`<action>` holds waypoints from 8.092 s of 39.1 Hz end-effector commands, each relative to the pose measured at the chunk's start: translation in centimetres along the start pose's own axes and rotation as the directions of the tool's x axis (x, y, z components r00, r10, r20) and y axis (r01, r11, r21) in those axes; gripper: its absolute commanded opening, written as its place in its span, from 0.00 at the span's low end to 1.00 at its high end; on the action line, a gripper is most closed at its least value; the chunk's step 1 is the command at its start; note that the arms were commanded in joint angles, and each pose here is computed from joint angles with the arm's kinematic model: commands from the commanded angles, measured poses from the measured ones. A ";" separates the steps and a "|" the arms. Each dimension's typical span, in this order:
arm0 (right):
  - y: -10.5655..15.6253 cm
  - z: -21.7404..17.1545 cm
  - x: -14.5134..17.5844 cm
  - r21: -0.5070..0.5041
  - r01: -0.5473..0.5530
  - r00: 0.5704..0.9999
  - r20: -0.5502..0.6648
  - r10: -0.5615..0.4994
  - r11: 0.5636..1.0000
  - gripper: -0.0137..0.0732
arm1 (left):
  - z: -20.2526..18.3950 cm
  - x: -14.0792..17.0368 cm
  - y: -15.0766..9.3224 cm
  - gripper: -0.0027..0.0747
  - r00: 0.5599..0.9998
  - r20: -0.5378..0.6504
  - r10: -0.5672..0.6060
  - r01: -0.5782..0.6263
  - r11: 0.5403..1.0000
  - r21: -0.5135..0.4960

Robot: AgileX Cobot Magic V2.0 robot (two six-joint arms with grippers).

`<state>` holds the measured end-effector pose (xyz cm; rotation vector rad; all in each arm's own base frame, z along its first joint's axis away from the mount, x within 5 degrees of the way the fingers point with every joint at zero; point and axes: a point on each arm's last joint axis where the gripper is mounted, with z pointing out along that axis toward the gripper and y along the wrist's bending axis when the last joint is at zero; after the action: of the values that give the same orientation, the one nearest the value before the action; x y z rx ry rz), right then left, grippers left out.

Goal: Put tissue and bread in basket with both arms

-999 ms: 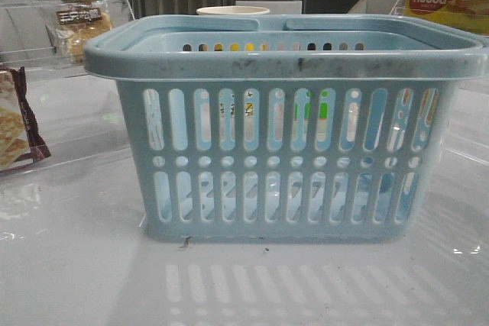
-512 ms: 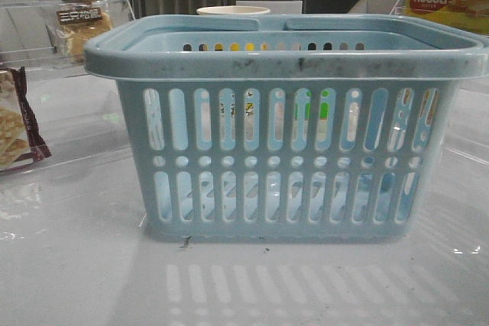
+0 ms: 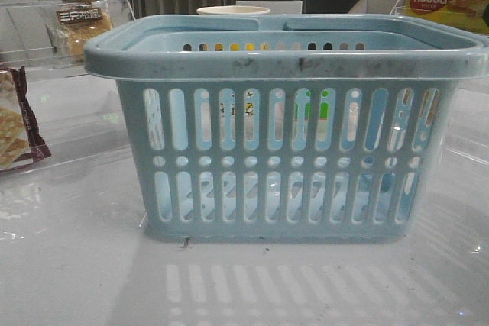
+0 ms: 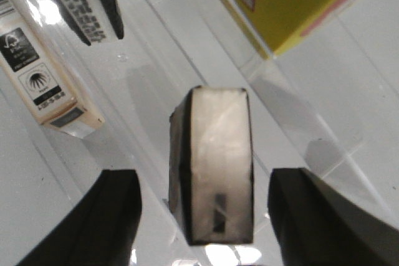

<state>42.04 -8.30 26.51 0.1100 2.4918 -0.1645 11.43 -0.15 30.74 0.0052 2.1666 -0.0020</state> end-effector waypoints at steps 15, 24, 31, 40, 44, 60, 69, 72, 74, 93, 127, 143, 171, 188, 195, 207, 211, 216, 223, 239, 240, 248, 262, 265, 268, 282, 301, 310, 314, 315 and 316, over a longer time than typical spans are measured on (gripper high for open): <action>-0.7 -3.0 -2.5 0.034 0.011 0.984 0.178 -0.017 0.999 0.36 | -0.5 -1.5 -0.1 0.52 0.996 0.093 -0.008 0.007 1.000 0.013; -0.7 -7.2 -3.2 0.015 -0.018 0.967 0.254 0.013 1.000 0.36 | -0.5 -1.5 -0.1 0.52 0.996 0.094 -0.008 0.007 1.000 0.013; -0.4 -12.4 -3.5 -0.023 -0.051 0.943 0.329 0.056 0.998 0.36 | -0.5 -1.5 -0.1 0.52 0.996 0.094 -0.008 0.007 1.000 0.013; 1.3 -20.7 -2.9 -0.059 -0.011 0.890 0.454 0.036 0.998 0.36 | -0.5 -1.5 -0.1 0.52 0.996 0.094 -0.008 0.007 1.000 0.013; 2.6 -24.0 -2.2 -0.085 0.028 0.860 0.510 0.019 0.996 0.36 | -0.5 -1.5 -0.1 0.52 0.996 0.094 -0.008 0.007 1.000 0.013; 11.3 -27.4 3.1 -0.297 0.296 0.845 0.524 -0.104 0.908 0.36 | -0.5 -1.5 -0.1 0.52 0.996 0.094 -0.008 0.007 1.000 0.013; 16.7 -24.4 5.7 -0.384 0.416 0.850 0.486 -0.202 0.824 0.36 | -0.5 -1.5 -0.1 0.52 0.996 0.094 -0.008 0.007 1.000 0.013; 18.0 -23.0 6.1 -0.397 0.432 0.854 0.469 -0.226 0.810 0.36 | -0.5 -1.5 -0.1 0.52 0.996 0.094 -0.008 0.007 1.000 0.013; 18.7 -22.1 6.2 -0.402 0.438 0.857 0.457 -0.239 0.804 0.36 | -0.5 -1.5 -0.1 0.52 0.996 0.094 -0.008 0.007 1.000 0.013; 20.5 -18.6 5.9 -0.402 0.437 0.870 0.416 -0.264 0.805 0.67 | -0.5 -1.5 -0.1 0.52 0.996 0.094 -0.008 0.007 1.000 0.013; 14.8 -26.3 10.1 -0.380 0.450 0.821 0.531 -0.208 0.808 0.88 | -0.5 -1.5 -0.1 0.52 0.996 0.094 -0.008 0.007 1.000 0.013; 10.1 -28.1 17.9 -0.382 0.451 0.826 0.522 -0.215 0.806 0.88 | -0.5 -1.5 -0.1 0.52 0.996 0.094 -0.008 0.007 1.000 0.013; 8.9 -28.9 19.6 -0.382 0.452 0.821 0.532 -0.208 0.806 0.88 | 0.2 -5.7 -1.0 0.81 0.986 0.165 0.014 -0.030 0.995 0.094; 8.9 -28.9 19.6 -0.382 0.452 0.821 0.532 -0.208 0.806 0.88 | 10.8 -15.0 -5.1 0.80 0.984 0.014 0.176 -0.176 0.978 0.110; 8.9 -28.9 19.6 -0.382 0.452 0.821 0.532 -0.208 0.806 0.88 | 18.1 -18.1 -4.5 0.78 0.998 -0.031 0.047 -0.044 0.996 0.071; 8.9 -28.9 19.6 -0.382 0.452 0.821 0.532 -0.208 0.806 0.88 | 26.3 -19.1 -5.6 0.78 0.992 0.127 0.017 -0.030 0.995 0.100; 8.9 -28.9 19.6 -0.382 0.452 0.821 0.532 -0.208 0.806 0.88 | 27.6 -18.8 -5.6 0.78 0.989 0.149 0.016 -0.032 0.994 0.101; 8.9 -28.9 19.6 -0.382 0.452 0.821 0.532 -0.208 0.806 0.88 | 28.8 -18.6 -5.3 0.78 0.982 0.186 0.001 -0.020 0.995 0.099; 8.9 -28.9 19.6 -0.382 0.452 0.821 0.532 -0.208 0.806 0.88 | 30.2 -18.3 -5.2 0.78 0.971 0.239 -0.024 -0.002 0.994 0.107; 8.9 -28.9 19.6 -0.382 0.452 0.821 0.532 -0.208 0.806 0.88 | 30.8 -18.3 -5.3 0.33 0.961 0.276 -0.028 -0.003 0.994 0.112; 8.9 -28.9 19.6 -0.382 0.452 0.821 0.532 -0.208 0.806 0.88 | 30.8 -18.3 -5.3 0.29 0.961 0.276 -0.028 -0.003 0.994 0.112; 8.9 -28.9 19.6 -0.382 0.452 0.821 0.532 -0.208 0.806 0.88 | 29.3 -19.1 -5.2 0.15 0.962 0.270 -0.027 -0.003 0.994 0.110; 8.9 -28.9 19.6 -0.382 0.452 0.821 0.532 -0.208 0.806 0.88 | 23.9 -21.1 -5.8 0.15 0.970 0.244 -0.017 -0.013 0.992 0.122; 8.9 -28.9 19.6 -0.382 0.452 0.821 0.532 -0.208 0.806 0.88 | 22.1 -21.7 -5.9 0.15 0.968 0.249 -0.011 -0.021 0.992 0.125; 8.9 -28.9 19.6 -0.382 0.452 0.821 0.532 -0.208 0.806 0.88 | 19.7 -22.4 -6.2 0.15 0.967 0.254 -0.004 -0.031 0.991 0.133; 8.9 -28.9 19.6 -0.382 0.452 0.821 0.532 -0.208 0.806 0.88 | 8.2 -22.0 -10.7 0.15 0.943 0.207 0.262 -0.308 0.922 0.233; 8.9 -28.9 19.6 -0.382 0.452 0.821 0.532 -0.208 0.806 0.88 | 5.9 -18.0 -20.0 0.15 0.881 0.183 0.436 -0.468 0.752 0.463; 8.9 -28.9 19.6 -0.382 0.452 0.821 0.532 -0.208 0.806 0.88 | 10.0 -15.8 -22.6 0.15 0.862 0.096 0.498 -0.476 0.731 0.489; 8.9 -28.9 19.6 -0.382 0.452 0.821 0.532 -0.208 0.806 0.88 | 11.7 -14.9 -23.4 0.15 0.852 0.056 0.520 -0.476 0.727 0.494; 8.9 -28.9 19.6 -0.382 0.452 0.821 0.532 -0.208 0.806 0.88 | 12.2 -14.6 -23.6 0.15 0.849 0.045 0.526 -0.476 0.726 0.496; 8.9 -28.9 19.6 -0.382 0.452 0.821 0.532 -0.208 0.806 0.88 | 12.6 -14.4 -23.7 0.15 0.847 0.037 0.530 -0.476 0.726 0.497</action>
<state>10.18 5.50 35.37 -0.5663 2.0630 0.2798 29.73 -23.50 33.57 0.9566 2.2536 -0.2043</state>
